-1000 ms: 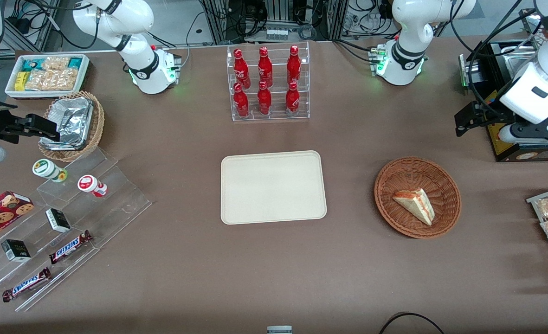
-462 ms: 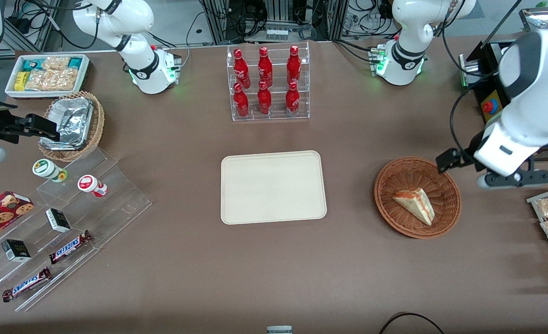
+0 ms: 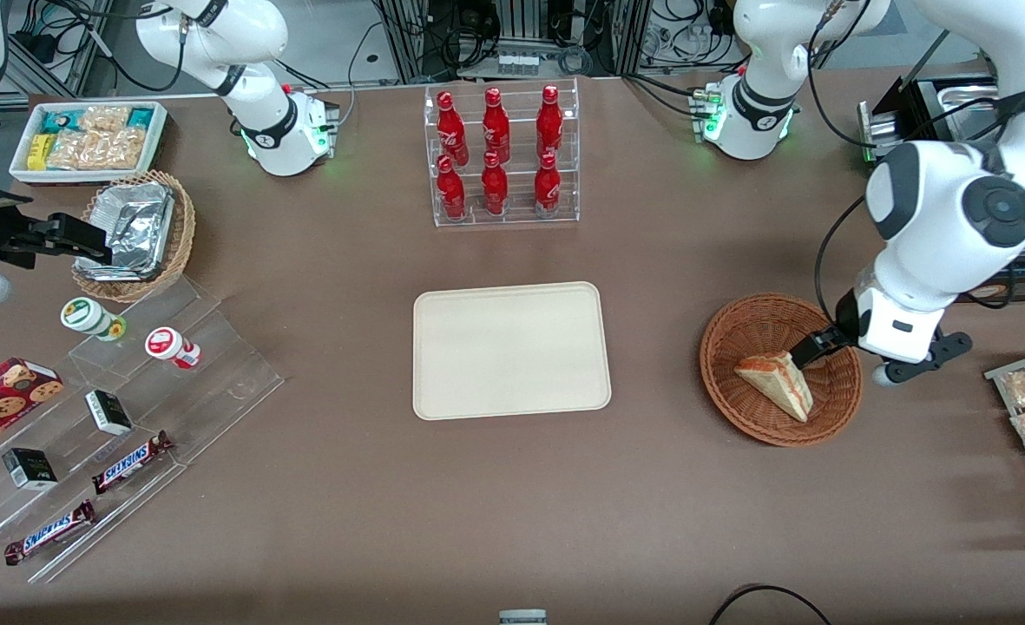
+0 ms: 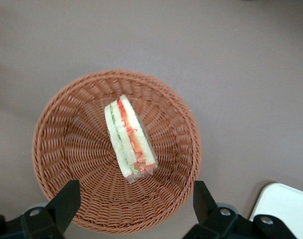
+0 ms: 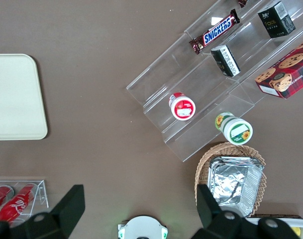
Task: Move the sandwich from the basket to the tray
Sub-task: 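Move the left gripper down over the wrapped sandwich in the wicker basket, then close the left gripper on the sandwich's wrapped edge and lift it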
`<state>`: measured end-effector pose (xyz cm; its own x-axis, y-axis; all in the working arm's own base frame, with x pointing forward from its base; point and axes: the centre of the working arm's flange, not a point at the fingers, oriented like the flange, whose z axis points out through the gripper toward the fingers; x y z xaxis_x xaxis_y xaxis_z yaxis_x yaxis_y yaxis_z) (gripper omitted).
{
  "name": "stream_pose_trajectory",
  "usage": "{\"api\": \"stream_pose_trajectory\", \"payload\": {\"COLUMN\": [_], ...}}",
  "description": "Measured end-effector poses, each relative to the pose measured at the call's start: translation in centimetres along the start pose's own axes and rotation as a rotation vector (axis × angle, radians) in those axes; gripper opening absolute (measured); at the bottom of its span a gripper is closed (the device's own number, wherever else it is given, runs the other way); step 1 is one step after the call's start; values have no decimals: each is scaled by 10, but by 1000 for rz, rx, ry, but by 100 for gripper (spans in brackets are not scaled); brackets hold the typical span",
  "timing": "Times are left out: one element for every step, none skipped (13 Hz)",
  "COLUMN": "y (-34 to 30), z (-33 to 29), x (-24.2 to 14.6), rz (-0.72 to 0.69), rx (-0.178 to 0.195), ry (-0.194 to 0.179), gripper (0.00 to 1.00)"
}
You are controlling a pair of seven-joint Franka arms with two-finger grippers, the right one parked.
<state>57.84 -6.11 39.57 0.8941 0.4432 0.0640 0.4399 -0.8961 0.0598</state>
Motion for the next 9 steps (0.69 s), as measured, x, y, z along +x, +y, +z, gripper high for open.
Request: {"api": "stream_pose_trajectory", "payload": {"y": [-3,-6,-7,-8,-9,-9,-9,-11,-13], "z": [10,16,22,29,37,45,54,62,70], "x": [-5,-8,-10,-12,-12,-11,-9,-7,-4], "rz": [-35,-66,-93,-116,-133,-146,-157,-165,-172], "rx": [7,13,18,21,19,16,14,12,8], "ry": [-11,-20,-27,-32,-33,-32,-34,-37,-35], "gripper": [100,100,100,100,100,100,100,100,100]}}
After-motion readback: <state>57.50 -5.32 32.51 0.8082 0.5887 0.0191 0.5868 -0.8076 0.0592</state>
